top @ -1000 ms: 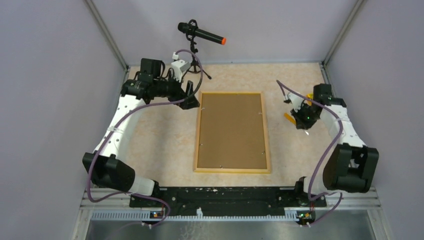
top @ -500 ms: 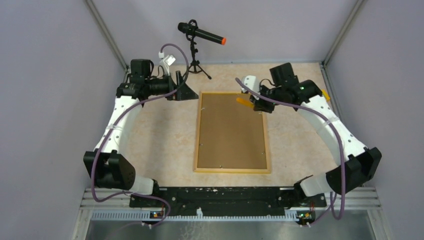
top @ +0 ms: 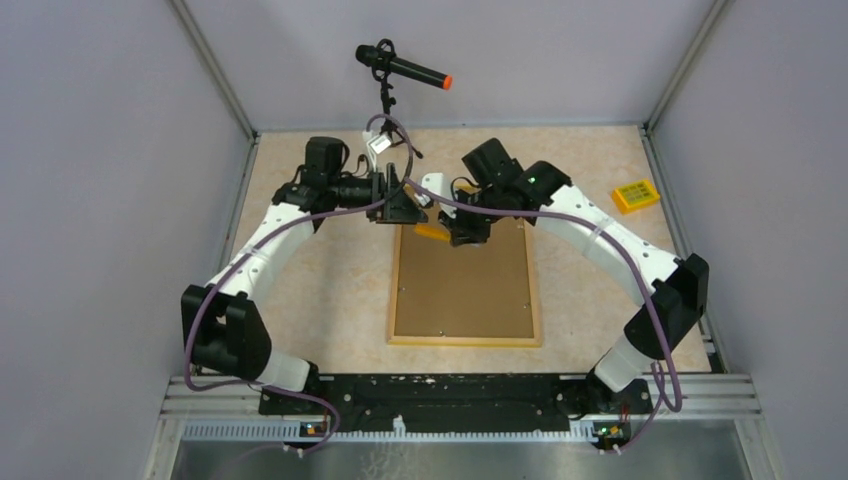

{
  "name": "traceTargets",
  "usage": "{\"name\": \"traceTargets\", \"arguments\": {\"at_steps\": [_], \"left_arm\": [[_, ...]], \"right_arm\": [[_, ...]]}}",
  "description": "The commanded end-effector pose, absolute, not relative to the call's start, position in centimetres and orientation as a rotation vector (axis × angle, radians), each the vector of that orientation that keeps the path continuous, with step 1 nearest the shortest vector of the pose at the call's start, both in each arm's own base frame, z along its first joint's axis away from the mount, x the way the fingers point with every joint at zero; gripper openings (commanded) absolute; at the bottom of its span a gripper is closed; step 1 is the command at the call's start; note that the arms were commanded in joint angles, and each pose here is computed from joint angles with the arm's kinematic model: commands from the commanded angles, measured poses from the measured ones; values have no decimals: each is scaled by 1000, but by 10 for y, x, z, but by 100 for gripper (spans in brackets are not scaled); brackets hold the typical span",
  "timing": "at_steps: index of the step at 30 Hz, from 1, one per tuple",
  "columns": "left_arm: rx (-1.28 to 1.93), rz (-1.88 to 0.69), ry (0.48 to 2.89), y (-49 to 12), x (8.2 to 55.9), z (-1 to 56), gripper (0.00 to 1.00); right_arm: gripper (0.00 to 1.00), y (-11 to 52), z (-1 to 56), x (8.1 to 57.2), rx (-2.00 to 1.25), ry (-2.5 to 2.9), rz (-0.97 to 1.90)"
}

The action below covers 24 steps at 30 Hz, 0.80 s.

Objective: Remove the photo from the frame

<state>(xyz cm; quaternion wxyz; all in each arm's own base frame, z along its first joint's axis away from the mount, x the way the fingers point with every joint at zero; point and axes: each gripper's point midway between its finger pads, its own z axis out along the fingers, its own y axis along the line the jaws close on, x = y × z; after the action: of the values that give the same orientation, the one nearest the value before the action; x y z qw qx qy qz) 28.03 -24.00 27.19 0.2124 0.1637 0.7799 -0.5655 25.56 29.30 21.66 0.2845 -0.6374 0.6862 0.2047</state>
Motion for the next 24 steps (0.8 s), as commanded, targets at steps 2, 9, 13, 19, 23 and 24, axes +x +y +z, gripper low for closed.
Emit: {"name": "traceTargets", "arguments": {"at_steps": [2, 9, 13, 19, 23, 24], "left_arm": [[501, -1638, 2144, -257, 280, 267, 75], [493, -1708, 2196, -265, 269, 253, 60], [483, -1771, 2190, -266, 265, 253, 52], [519, -1819, 2170, -266, 259, 256, 21], [520, -1856, 2144, -253, 260, 258, 8], [513, -1861, 2140, -248, 261, 257, 4]], "right_arm": [[0, 317, 249, 269, -1626, 1762, 542], [0, 336, 258, 270, -1619, 1725, 509], [0, 344, 261, 267, -1620, 1701, 511], [5, 347, 263, 267, -1588, 1717, 503], [57, 333, 265, 253, -1609, 1744, 618], [64, 327, 265, 251, -1601, 1762, 653]]}}
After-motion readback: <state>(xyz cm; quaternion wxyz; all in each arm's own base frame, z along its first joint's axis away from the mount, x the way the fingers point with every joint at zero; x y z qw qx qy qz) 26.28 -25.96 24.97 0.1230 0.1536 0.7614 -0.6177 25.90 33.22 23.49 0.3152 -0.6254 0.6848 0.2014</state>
